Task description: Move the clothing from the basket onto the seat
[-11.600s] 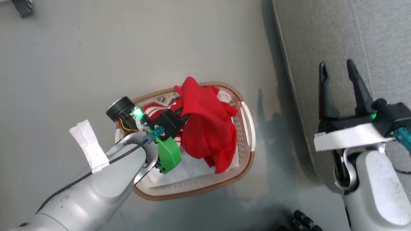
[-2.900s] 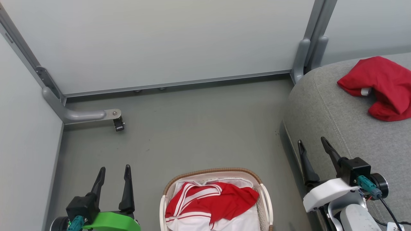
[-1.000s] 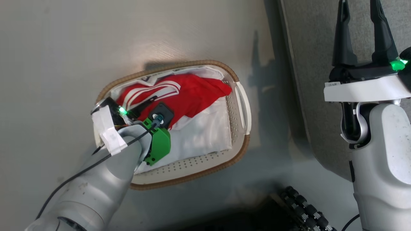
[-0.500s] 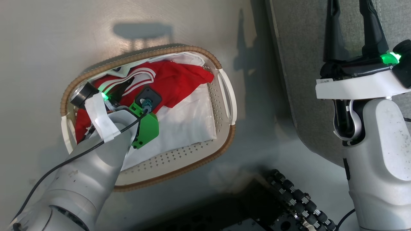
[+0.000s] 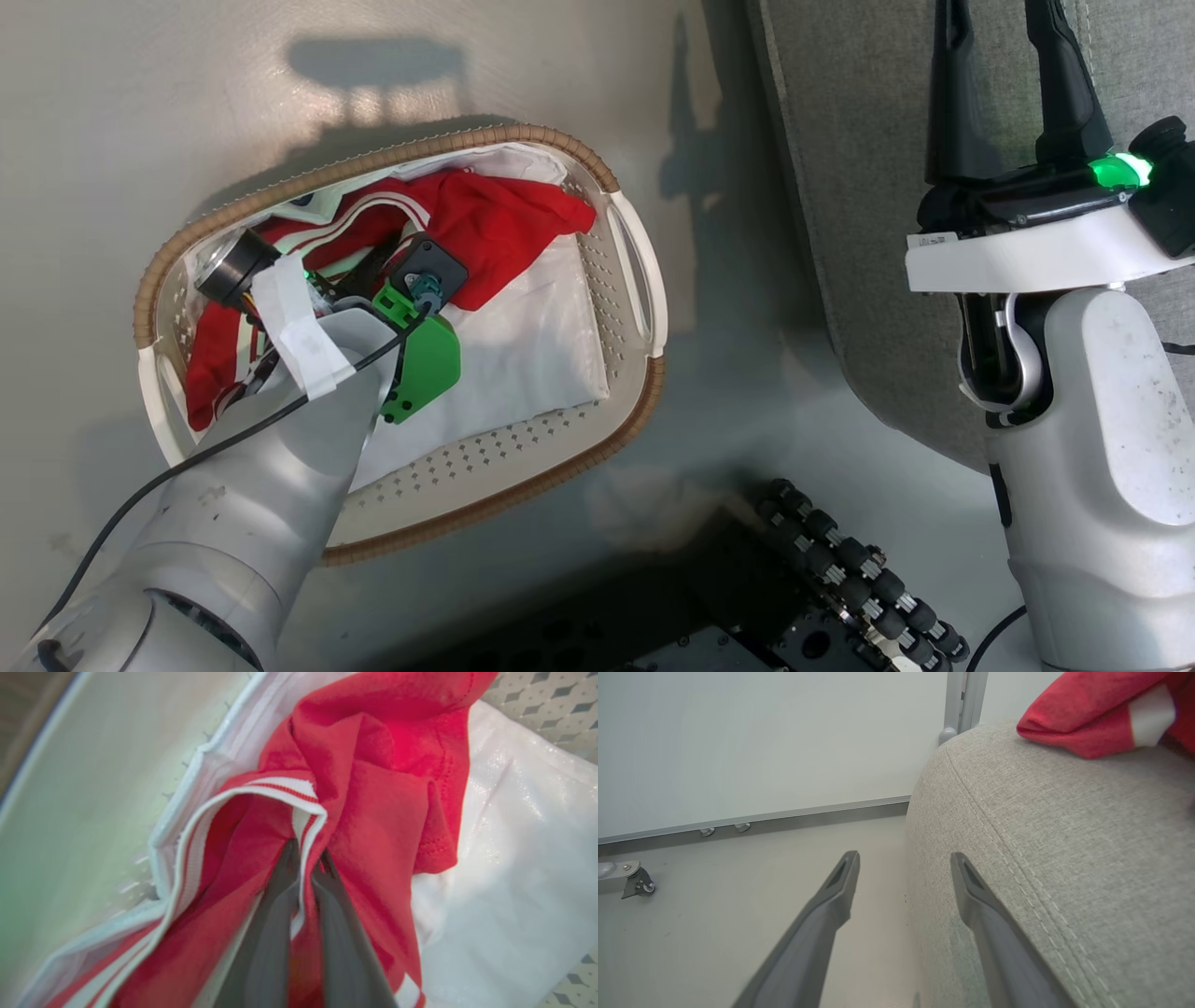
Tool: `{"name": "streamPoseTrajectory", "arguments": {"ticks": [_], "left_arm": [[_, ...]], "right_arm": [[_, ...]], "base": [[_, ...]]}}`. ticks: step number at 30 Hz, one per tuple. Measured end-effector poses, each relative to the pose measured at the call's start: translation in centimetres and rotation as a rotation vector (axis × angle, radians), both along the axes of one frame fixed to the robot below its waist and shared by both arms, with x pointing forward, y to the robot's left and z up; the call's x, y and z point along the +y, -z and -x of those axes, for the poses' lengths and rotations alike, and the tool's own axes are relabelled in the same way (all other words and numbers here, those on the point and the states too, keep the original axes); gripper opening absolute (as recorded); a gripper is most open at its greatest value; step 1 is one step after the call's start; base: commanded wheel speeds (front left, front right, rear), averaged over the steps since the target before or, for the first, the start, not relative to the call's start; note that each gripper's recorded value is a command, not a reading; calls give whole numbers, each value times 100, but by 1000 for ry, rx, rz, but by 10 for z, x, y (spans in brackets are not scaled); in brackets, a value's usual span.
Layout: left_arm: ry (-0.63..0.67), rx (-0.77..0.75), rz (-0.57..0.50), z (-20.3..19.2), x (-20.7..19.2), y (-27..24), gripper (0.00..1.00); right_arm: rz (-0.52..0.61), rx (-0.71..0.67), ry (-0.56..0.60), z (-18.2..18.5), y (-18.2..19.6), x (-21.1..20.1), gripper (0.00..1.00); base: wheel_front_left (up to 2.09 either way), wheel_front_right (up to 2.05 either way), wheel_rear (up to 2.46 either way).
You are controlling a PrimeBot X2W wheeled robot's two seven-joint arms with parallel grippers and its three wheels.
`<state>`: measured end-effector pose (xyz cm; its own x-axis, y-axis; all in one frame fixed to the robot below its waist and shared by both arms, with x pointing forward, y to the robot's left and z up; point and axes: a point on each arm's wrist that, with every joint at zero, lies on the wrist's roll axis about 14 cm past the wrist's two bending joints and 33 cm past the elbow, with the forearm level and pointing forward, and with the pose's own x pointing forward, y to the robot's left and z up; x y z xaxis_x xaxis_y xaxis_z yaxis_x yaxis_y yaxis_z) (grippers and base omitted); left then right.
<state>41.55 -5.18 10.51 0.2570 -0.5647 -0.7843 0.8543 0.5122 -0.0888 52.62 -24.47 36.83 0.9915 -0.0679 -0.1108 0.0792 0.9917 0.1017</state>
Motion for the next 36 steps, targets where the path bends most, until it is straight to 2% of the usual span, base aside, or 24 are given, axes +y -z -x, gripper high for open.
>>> {"name": "streamPoseTrajectory", "arguments": {"ticks": [3, 10, 18, 24, 36], "left_arm": [[-1, -4, 3, 0, 1, -2, 0], [2, -28, 83, 5, -7, -23, 0], [-24, -70, 197, 6, -21, -70, 0], [-37, -172, 318, -5, -29, -127, 0], [-19, -550, 412, -61, 9, -269, 0]], "right_arm": [[-1, -1, -1, 0, -1, 1, 100], [4, -10, -4, 0, -7, 3, 100], [21, -9, -15, 12, -21, 9, 100], [36, -4, -19, 27, -34, 12, 100], [36, -34, -70, 64, -72, 35, 100]], "base": [[0, 0, 0], [0, 0, 0], [0, 0, 0], [0, 0, 0], [0, 0, 0]]}}
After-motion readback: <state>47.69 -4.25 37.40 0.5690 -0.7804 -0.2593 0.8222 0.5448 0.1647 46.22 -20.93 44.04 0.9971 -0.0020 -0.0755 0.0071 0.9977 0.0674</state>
